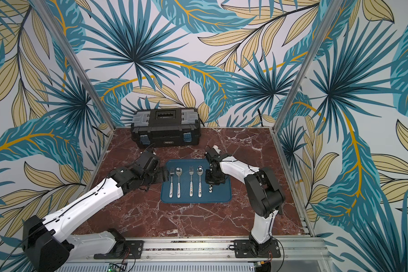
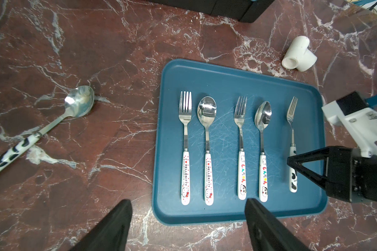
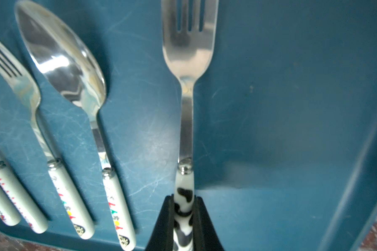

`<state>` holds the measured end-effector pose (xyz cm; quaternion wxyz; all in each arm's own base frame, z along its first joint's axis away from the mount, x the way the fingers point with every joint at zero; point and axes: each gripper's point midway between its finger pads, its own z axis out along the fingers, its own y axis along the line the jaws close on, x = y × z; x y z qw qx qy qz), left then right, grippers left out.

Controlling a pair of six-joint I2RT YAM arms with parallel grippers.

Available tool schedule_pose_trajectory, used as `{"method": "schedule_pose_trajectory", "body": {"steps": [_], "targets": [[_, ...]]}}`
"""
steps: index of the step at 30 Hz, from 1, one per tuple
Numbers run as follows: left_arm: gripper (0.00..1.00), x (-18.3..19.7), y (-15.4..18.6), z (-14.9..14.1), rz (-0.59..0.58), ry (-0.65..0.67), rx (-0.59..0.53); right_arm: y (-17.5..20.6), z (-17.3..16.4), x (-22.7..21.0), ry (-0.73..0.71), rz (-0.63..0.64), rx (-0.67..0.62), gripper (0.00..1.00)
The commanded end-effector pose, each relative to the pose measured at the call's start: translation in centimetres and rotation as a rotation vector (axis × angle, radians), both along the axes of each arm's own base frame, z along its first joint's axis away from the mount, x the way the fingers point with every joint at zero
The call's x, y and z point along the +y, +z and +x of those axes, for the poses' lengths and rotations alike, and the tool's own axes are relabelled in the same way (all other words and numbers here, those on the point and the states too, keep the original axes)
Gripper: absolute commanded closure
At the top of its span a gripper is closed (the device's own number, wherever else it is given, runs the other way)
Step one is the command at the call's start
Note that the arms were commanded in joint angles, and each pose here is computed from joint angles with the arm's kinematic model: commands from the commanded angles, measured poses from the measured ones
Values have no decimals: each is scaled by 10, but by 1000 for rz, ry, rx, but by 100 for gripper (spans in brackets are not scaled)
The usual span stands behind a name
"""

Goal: Set the spoon and fork side by side
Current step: Place the fork on the tray.

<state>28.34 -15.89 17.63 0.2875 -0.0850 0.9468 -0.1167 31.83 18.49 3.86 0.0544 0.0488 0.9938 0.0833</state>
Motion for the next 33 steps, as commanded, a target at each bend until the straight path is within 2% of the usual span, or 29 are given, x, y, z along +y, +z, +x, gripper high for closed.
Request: {"method": "schedule_pose_trajectory", "body": {"steps": [1,17,33], "targets": [[13,6,21,5,16,5,-51,-3,-11,-6,7,-42,32,96],[13,10,15,-1,17,6,-44,-23,-30,-16,87,-150,102,94],[13,7,11,0,11,0,-39,-20,-21,-15,114,-188,74,92]]}}
